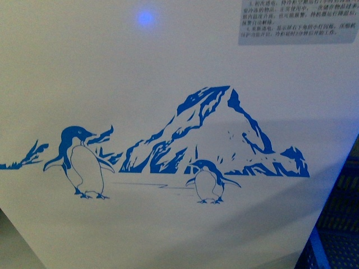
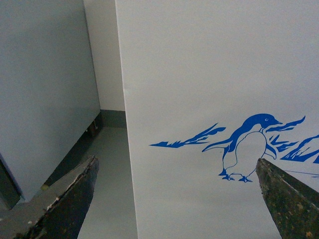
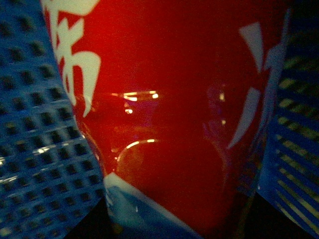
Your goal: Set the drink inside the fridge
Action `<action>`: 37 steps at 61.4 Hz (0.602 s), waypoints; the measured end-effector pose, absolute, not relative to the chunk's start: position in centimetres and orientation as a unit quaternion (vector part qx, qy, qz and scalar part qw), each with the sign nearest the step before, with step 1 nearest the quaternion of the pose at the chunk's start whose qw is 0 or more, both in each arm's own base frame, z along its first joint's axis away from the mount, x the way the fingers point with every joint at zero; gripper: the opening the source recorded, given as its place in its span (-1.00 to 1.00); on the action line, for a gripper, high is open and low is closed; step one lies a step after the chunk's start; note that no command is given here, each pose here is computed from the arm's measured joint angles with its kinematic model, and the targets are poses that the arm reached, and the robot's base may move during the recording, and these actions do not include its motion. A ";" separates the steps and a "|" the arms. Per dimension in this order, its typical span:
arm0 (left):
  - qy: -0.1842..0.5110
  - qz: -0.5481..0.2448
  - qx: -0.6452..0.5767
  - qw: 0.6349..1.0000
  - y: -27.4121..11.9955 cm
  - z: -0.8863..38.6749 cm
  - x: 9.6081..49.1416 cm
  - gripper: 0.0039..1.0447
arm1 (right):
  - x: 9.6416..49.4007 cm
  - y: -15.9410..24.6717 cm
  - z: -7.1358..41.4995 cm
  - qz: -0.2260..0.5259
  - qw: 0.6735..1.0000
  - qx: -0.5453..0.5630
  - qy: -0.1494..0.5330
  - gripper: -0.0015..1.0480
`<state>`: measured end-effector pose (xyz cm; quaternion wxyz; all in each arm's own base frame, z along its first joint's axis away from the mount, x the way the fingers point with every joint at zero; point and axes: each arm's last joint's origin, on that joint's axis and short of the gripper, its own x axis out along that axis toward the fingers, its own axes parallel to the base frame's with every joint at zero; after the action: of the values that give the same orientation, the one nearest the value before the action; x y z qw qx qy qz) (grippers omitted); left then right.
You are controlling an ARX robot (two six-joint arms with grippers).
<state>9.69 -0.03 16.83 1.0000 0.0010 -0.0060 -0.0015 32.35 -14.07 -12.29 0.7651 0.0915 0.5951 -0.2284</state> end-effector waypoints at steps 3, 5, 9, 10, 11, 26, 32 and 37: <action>-0.006 -0.002 0.001 1.000 0.0 16.8 9.7 0.85 | 32.6 -13.9 -9.4 -0.216 0.786 0.085 0.573 -0.24; -0.006 -0.002 0.001 1.000 0.0 16.8 9.7 0.85 | 32.8 -13.9 -8.0 -0.213 0.795 0.082 0.562 -0.24; -0.006 -0.002 0.001 1.000 0.0 16.8 9.7 0.85 | 33.1 -13.8 -5.2 -0.205 0.816 0.071 0.536 -0.24; -0.006 -0.002 0.001 1.000 0.0 16.8 9.7 0.85 | 33.1 -13.8 -4.5 -0.204 0.820 0.070 0.530 -0.24; -0.006 -0.002 0.001 1.000 0.0 16.8 9.7 0.85 | 33.2 -13.8 -3.1 -0.198 0.830 0.066 0.517 -0.24; -0.006 -0.002 0.001 1.000 0.0 16.8 9.7 0.85 | 30.3 -12.3 10.0 -0.141 0.897 0.048 0.416 -0.24; -0.006 -0.002 0.001 1.000 0.0 16.8 9.7 0.85 | 28.1 -11.3 16.1 -0.114 0.930 0.036 0.349 -0.24; -0.006 -0.002 0.001 1.000 0.0 16.8 9.7 0.85 | 26.4 -10.6 20.5 -0.094 0.952 0.028 0.290 -0.24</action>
<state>9.69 -0.03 16.83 1.0000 0.0010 -0.0060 -0.0015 26.44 -10.56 20.54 0.9521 0.0281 0.2896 -0.0937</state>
